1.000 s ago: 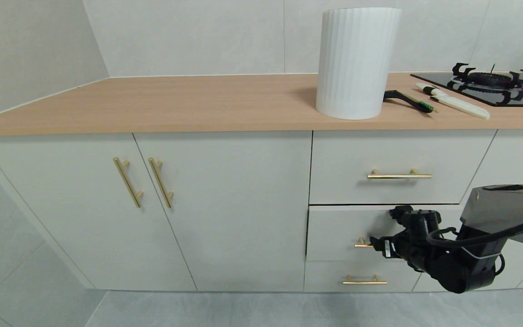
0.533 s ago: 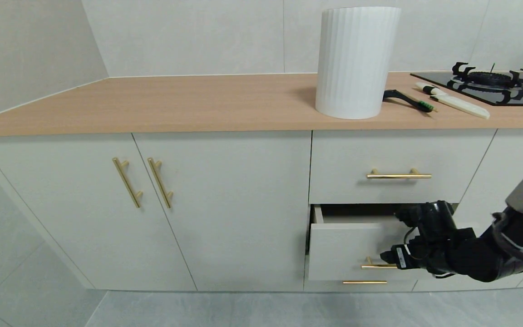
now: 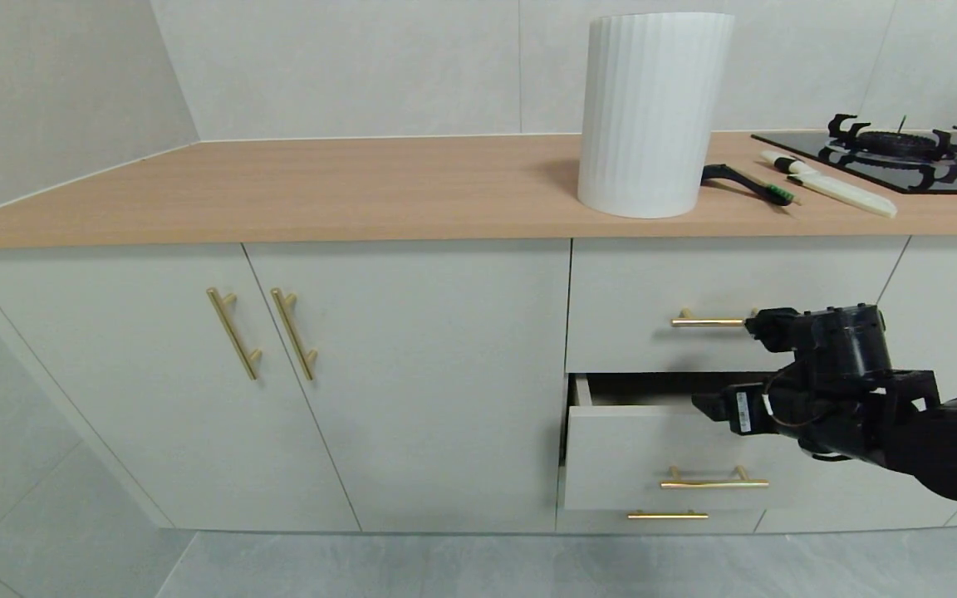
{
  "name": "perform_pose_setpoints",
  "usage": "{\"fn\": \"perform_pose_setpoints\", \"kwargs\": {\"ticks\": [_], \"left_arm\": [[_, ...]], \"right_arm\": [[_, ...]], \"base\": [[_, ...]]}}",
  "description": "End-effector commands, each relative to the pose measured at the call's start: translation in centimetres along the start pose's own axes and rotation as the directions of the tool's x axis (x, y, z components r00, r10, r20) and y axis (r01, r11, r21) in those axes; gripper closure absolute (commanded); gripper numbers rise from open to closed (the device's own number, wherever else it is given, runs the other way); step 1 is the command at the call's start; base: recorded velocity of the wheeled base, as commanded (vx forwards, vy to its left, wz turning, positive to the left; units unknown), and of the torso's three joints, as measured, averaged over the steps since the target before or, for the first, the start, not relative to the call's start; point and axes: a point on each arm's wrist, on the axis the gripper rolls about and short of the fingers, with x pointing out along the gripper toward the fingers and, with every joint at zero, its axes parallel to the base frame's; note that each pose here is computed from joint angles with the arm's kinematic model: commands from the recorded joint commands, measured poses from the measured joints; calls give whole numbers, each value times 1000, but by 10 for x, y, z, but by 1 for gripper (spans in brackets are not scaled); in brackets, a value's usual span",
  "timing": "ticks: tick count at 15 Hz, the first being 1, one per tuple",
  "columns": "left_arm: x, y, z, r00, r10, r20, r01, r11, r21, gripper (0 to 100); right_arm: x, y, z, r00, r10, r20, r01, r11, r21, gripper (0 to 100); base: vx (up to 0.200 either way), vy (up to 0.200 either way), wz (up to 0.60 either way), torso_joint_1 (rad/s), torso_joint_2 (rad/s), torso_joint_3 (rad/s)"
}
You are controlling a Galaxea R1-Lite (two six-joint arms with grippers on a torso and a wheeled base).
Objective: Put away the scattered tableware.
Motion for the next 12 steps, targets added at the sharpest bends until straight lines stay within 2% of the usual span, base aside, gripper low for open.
{"fn": "perform_pose_setpoints", "kwargs": {"ticks": [1,4,6,12], "left_arm": [[0,0,0,1000,0,-1,0,1000,0,0],[0,0,0,1000,0,-1,0,1000,0,0],[0,0,0,1000,0,-1,0,1000,0,0],[0,0,0,1000,0,-1,0,1000,0,0]], "right_arm": [[12,1,-5,1000,-6,14,6,1000,11,0],[43,2,-21,999,-44,8,44,999,22,0],[60,0,-27,997,-57,48,55,997,55,0],[69,1,-32,996,-64,62,60,996,59,0]], "base": [[0,0,0,0,0,0],[0,0,0,0,0,0],[0,0,0,0,0,0],[0,0,0,0,0,0]]}}
